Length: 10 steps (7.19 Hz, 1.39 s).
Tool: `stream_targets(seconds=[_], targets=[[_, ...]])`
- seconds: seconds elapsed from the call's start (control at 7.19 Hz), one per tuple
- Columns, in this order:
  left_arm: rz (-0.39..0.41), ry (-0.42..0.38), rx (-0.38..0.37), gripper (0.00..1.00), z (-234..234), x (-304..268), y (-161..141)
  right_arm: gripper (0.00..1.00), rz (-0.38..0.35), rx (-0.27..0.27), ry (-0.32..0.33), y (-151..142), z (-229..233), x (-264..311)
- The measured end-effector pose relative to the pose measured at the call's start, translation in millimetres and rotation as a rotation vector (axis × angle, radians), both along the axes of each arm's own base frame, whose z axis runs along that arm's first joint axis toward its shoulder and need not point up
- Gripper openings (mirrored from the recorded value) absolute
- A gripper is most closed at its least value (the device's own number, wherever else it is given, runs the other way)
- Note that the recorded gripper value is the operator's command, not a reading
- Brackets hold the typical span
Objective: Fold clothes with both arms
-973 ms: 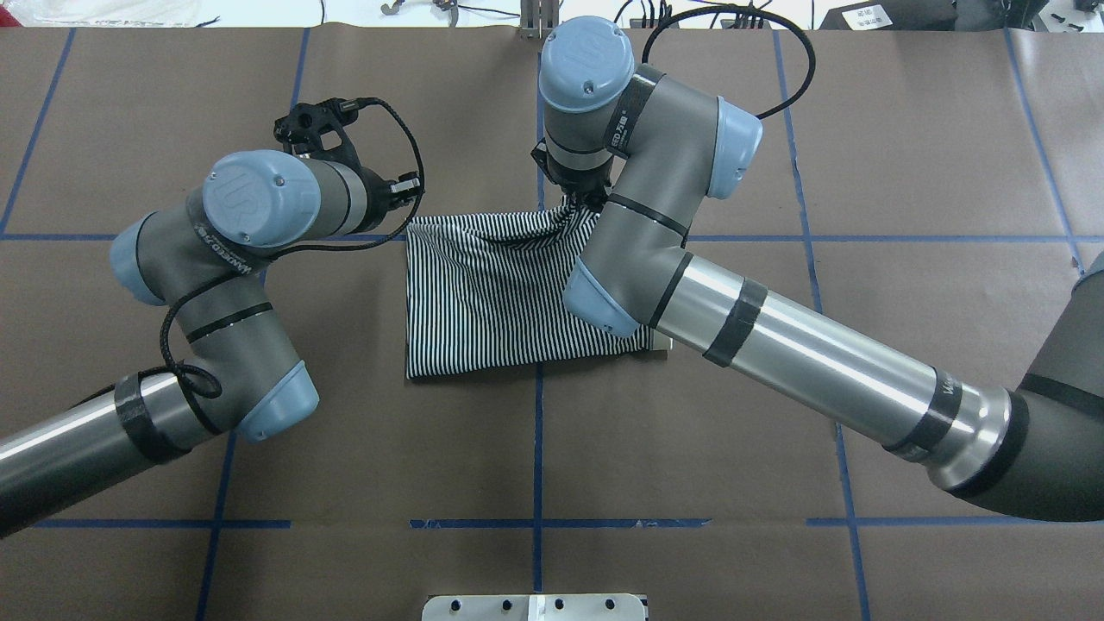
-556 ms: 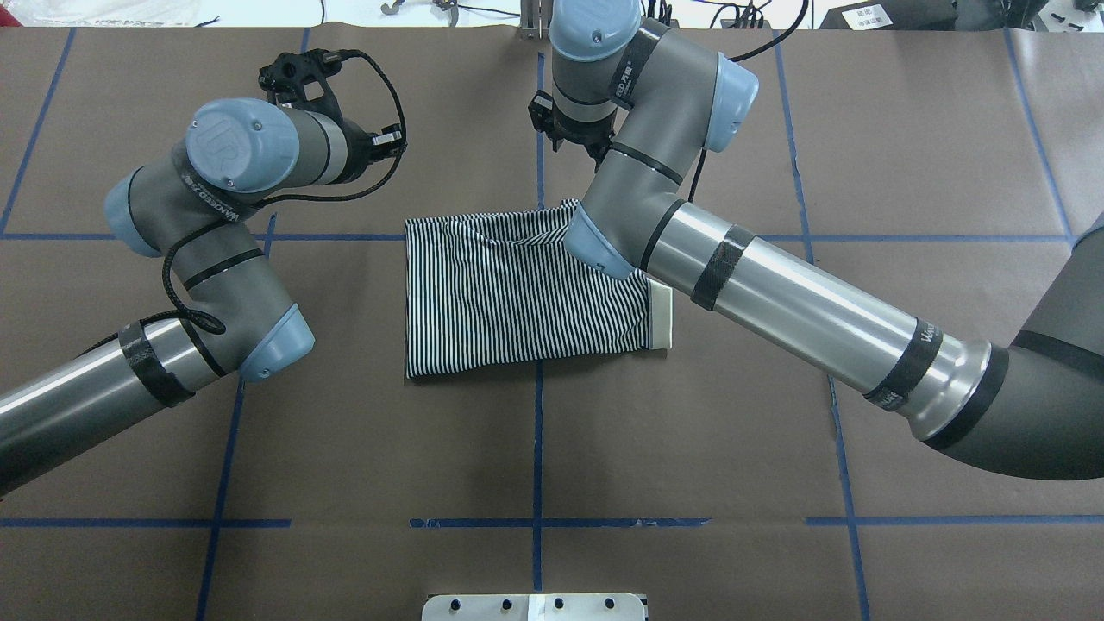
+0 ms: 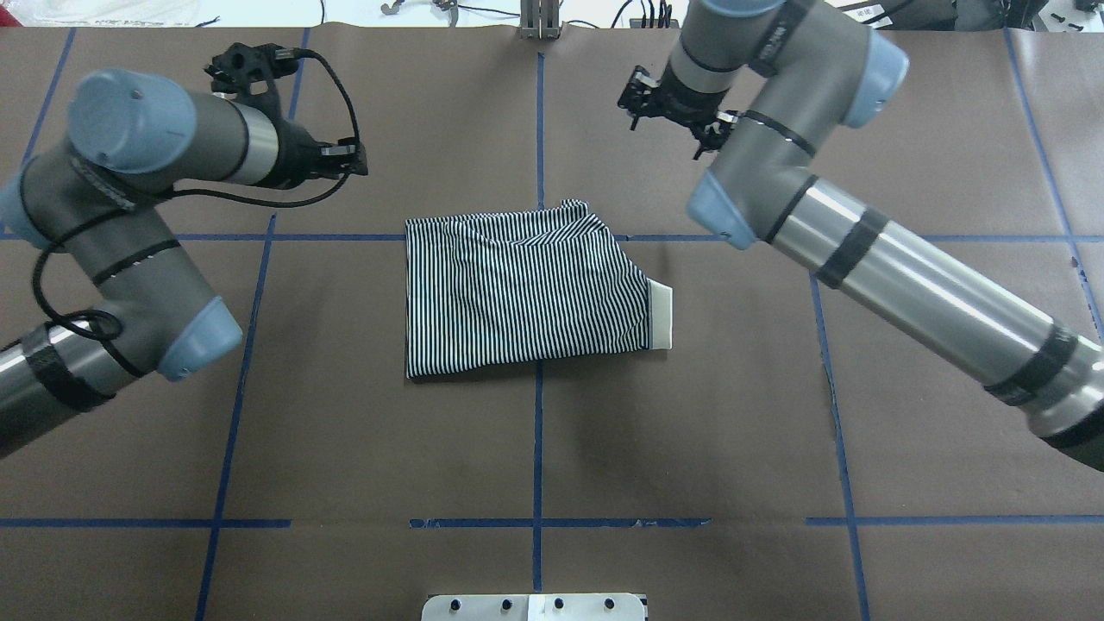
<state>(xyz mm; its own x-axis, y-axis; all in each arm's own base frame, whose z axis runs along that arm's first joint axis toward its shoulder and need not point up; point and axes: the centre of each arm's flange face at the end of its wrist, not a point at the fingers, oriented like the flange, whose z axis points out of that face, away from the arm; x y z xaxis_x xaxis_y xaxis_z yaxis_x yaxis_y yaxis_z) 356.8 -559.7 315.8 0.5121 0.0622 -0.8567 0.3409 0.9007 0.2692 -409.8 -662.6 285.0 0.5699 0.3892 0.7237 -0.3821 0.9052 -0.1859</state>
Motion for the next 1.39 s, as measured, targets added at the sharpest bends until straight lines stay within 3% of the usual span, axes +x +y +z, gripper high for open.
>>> stream_targets(seconds=[0.28, 0.42, 0.56, 0.83, 0.97, 1.39], targets=[[0.189, -0.12, 0.137, 0.55, 79.0, -126.1, -18.0, 1.0, -0.112, 0.08, 0.015, 5.3, 95.3, 128.4], [0.243, -0.167, 0.188, 0.57, 123.3, -195.8, -16.5, 1.0, -0.16, 0.118, 0.036, 16.0, 148.2, 194.0], [0.267, -0.206, 0.224, 0.58, 162.9, -258.8, -6.4, 1.0, -0.206, 0.161, 0.064, 34.8, 200.1, 260.4], [0.297, -0.288, 0.257, 0.78, 220.1, -362.2, 14.2, 1.0, -0.301, 0.226, 0.099, 87.4, 292.0, 380.5], [0.312, -0.318, 0.206, 1.0, 241.2, -400.3, 21.4, 1.0, -0.348, 0.242, 0.098, 115.0, 325.3, 419.4], [0.33, -0.3, -0.039, 1.0, 278.7, -441.1, 64.8, 1.0, -0.429, 0.253, 0.064, 170.2, 364.1, 444.8]])
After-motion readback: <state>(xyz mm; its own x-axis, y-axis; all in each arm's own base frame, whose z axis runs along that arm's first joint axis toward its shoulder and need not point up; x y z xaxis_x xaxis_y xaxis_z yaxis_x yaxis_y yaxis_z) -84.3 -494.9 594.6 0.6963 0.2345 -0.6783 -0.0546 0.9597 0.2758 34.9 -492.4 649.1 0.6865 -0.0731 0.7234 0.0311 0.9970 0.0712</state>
